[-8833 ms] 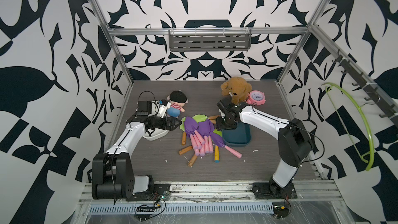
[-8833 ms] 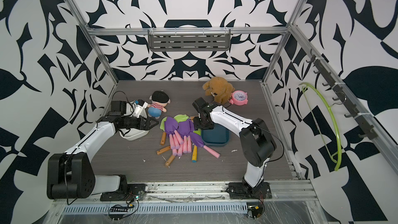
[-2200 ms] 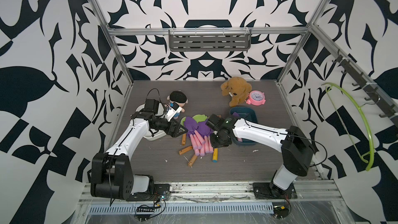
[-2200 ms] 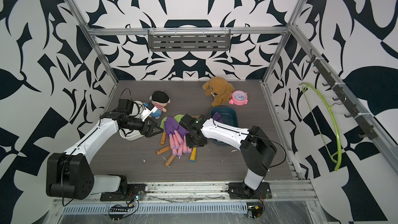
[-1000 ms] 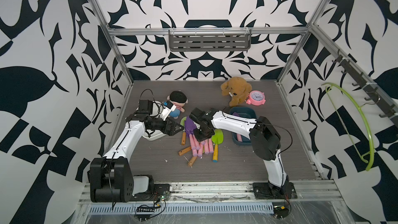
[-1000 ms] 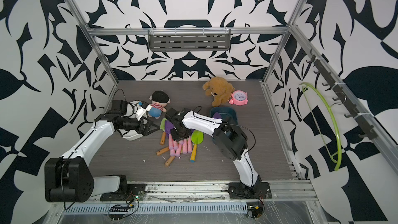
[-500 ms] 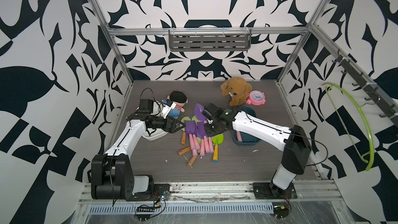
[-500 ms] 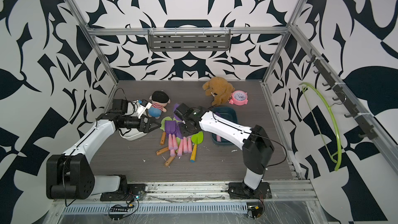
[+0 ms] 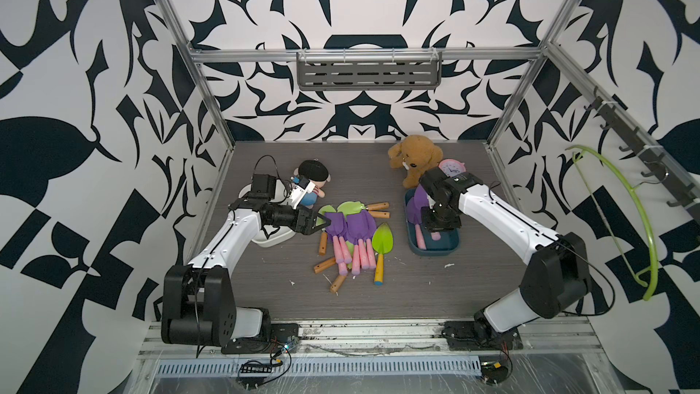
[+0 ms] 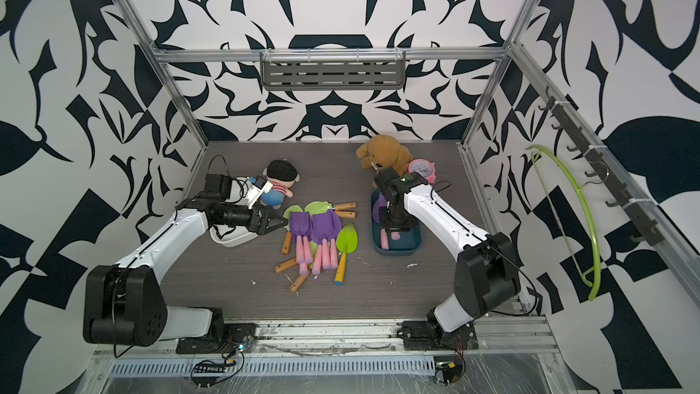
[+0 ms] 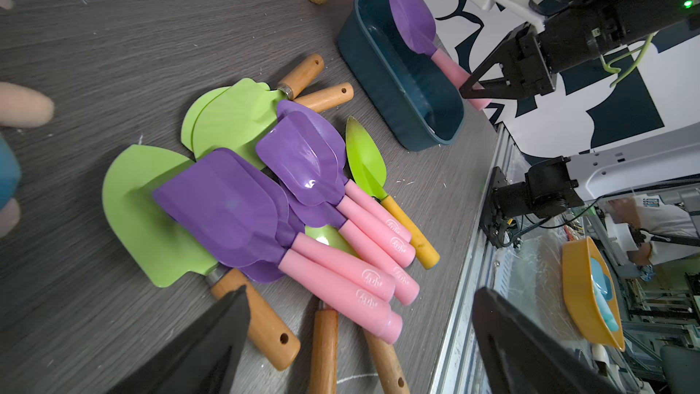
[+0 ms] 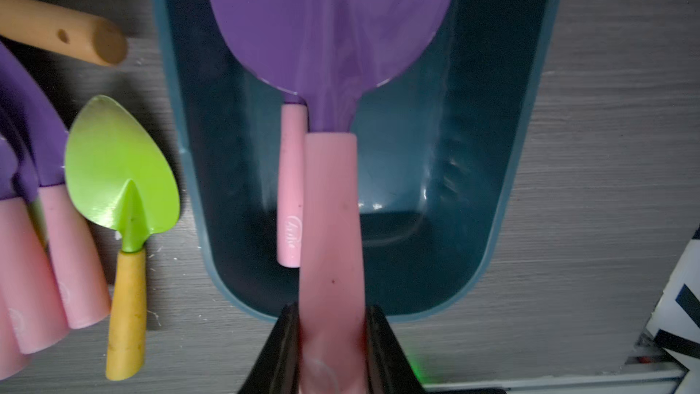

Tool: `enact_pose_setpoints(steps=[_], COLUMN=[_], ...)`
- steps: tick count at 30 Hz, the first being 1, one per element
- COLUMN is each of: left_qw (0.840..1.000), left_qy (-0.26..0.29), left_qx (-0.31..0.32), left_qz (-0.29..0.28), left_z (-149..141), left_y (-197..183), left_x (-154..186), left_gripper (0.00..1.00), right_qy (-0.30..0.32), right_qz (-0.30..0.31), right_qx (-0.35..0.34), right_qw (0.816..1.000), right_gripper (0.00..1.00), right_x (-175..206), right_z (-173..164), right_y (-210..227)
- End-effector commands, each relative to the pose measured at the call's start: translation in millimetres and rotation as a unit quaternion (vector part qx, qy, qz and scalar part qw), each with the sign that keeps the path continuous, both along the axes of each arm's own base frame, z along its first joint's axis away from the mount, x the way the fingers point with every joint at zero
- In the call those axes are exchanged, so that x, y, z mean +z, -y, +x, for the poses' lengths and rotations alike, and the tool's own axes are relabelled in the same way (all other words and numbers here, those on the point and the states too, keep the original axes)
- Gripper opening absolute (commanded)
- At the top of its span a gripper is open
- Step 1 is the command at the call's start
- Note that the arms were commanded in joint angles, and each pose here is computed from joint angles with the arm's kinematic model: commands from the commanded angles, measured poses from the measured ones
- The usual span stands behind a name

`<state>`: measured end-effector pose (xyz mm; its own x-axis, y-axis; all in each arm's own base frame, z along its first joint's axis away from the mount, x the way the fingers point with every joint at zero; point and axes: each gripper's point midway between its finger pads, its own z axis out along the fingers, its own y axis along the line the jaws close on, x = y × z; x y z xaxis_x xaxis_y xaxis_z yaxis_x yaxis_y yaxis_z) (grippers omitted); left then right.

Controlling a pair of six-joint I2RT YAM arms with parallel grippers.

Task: Sort the small shovels by color and place them into the storage box
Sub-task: Place the shovel in the storage box.

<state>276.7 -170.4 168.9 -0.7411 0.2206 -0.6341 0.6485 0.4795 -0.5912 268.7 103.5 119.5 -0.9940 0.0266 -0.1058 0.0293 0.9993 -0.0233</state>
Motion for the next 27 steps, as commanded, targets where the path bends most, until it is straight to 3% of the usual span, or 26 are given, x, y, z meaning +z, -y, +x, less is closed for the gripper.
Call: enact_pose_setpoints(steps=[1, 19, 27], left_qw=[1.0, 1.0, 1.0], left_qy=[0.003, -0.004, -0.009], left_qx=[-0.004, -0.004, -0.003], left_qz=[-0.005, 0.002, 0.005], left_z=[-2, -4, -4], left_y=[1, 0, -1], left_x=[2, -5, -8], left_gripper=[0.99, 0.99, 0.99], right_qy=[-0.028, -0.035, -0.051], right_qz=[-0.013, -0.005, -0.029], right_qx=[0.001, 0.005, -0.003], right_qw=[1.0, 0.999, 0.998], right_gripper=[0.11, 0.13, 0.23], right_x=[-7, -46, -60], right_z=[-5, 33, 33], right_y=[15, 21, 30])
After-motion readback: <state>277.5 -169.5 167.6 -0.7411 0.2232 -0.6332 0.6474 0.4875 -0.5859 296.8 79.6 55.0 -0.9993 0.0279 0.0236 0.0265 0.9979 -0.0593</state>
